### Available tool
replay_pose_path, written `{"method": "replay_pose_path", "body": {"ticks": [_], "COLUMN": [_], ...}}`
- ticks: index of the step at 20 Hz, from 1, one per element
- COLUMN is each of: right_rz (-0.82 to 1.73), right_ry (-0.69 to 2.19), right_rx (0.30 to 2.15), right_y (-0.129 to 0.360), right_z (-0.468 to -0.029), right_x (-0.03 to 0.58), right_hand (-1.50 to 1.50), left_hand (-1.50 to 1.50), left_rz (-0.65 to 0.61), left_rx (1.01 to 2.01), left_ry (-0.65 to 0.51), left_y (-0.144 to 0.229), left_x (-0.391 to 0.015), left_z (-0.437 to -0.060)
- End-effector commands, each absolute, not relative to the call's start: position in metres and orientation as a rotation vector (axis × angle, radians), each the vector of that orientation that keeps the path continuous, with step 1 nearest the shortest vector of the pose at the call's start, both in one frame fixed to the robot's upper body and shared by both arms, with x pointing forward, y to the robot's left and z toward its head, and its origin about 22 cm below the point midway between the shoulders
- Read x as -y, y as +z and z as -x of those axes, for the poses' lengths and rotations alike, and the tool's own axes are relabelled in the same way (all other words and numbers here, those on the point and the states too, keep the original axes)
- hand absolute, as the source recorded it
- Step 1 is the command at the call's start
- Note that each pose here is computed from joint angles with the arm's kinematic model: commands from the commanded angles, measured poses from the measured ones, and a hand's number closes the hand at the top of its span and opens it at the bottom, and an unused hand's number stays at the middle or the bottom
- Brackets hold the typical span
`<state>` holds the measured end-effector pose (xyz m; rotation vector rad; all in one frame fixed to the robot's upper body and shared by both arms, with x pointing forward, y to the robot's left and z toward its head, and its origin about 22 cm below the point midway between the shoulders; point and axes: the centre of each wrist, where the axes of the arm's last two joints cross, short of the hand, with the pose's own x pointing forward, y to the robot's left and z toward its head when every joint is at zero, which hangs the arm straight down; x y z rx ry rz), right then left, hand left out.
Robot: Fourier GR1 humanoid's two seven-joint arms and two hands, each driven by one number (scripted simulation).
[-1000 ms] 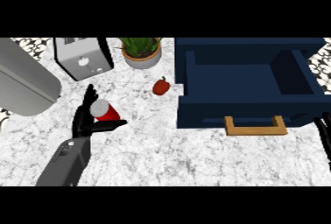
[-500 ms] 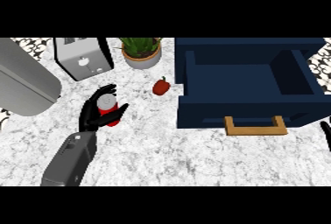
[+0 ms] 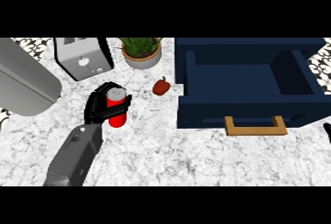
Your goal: Pick up the can, place it into the drawer and close the drawer
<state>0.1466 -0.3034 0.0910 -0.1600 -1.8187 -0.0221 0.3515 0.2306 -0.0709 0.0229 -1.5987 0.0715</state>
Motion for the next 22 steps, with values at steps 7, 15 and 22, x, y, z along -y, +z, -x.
{"method": "replay_pose_path", "body": {"ticks": [7,15,22], "right_rz": [0.172,0.18,0.186], "right_ry": [-0.04,-0.047,-0.038], "right_rx": [1.818,1.823,1.831], "right_y": [0.1,0.085,0.087], "right_z": [-0.141,-0.14,-0.137], "right_x": [0.287,0.307,0.306], "right_hand": [-1.5,-1.5,-1.5], "left_hand": [1.5,1.5,1.5], "left_rz": [-0.076,-0.007,0.0], "left_rx": [1.638,1.674,1.771], "left_ry": [0.148,0.06,-0.017], "left_y": [-0.085,-0.01,0.046], "left_x": [-0.291,-0.217,-0.205], "left_z": [-0.293,-0.314,-0.315]}}
